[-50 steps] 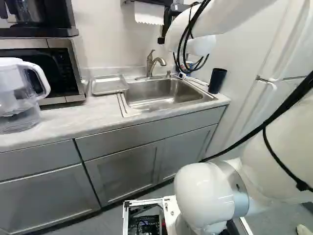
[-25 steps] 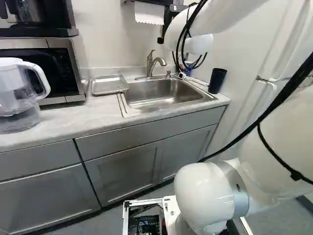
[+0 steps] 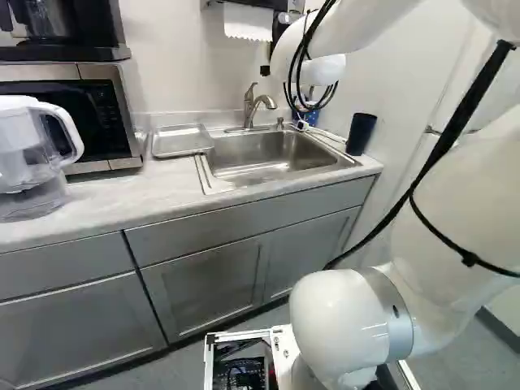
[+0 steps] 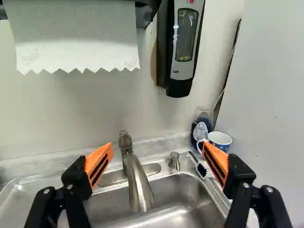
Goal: Rinse the cup and place it in the tray
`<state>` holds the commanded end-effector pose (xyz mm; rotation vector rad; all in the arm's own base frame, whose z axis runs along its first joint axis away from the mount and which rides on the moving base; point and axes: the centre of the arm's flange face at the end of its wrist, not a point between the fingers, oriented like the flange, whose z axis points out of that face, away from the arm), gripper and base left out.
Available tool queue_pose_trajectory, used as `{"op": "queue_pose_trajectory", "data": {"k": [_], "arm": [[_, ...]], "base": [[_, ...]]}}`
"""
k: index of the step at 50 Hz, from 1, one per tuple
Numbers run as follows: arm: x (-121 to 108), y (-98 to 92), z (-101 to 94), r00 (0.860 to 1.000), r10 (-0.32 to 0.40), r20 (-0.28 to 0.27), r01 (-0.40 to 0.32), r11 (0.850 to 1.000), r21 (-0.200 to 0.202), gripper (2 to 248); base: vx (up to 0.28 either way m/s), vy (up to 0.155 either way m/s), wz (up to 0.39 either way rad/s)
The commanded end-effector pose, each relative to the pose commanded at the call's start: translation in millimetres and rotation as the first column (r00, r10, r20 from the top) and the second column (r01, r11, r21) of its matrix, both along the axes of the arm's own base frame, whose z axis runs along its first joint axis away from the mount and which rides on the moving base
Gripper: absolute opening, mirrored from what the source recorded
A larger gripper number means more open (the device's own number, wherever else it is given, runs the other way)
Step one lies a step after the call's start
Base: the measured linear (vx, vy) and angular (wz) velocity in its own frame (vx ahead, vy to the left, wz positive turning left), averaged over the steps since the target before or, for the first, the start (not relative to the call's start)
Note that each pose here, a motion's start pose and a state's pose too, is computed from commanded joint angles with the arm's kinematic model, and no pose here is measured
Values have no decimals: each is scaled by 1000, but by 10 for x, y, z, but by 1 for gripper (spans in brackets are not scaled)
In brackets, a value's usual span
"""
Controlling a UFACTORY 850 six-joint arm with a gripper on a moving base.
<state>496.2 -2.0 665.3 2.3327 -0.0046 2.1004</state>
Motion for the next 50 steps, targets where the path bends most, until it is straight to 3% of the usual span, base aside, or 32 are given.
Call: {"op": "queue_pose_trajectory", "data": {"k": [27,50], "arm": [[412,0,165,1000,0,-19,0,1000,0,247],[738,-1,74,994,0,-112,0,1000,0,247]], "base": [[0,0,0],[0,0,0]]}}
